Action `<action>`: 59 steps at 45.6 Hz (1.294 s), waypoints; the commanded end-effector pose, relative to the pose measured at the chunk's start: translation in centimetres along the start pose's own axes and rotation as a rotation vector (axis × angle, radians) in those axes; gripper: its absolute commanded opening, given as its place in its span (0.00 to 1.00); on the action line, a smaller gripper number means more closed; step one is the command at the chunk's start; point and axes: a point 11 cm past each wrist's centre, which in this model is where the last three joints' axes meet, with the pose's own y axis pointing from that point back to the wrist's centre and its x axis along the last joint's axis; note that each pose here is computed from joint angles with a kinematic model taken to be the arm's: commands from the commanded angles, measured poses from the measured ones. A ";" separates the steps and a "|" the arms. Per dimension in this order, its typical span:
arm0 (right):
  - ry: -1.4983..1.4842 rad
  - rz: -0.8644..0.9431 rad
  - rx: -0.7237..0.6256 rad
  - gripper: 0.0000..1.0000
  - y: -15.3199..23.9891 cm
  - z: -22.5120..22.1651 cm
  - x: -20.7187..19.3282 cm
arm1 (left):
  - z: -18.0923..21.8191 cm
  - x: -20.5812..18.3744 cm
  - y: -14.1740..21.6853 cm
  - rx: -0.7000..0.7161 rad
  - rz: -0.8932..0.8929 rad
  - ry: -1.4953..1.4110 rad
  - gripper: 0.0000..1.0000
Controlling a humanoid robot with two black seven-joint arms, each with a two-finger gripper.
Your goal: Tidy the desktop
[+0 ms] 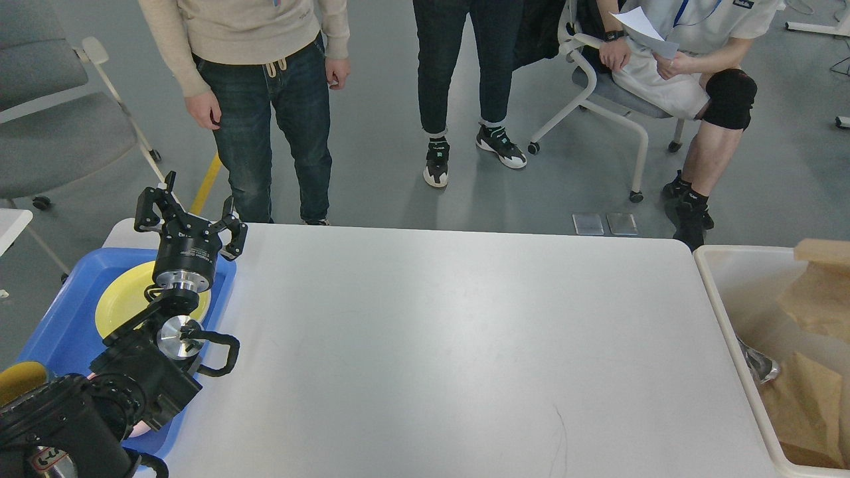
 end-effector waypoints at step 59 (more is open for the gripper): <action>-1.178 0.158 0.948 1.00 7.2 -21.6 12.3 | 0.0 0.0 0.0 0.000 0.000 0.000 0.97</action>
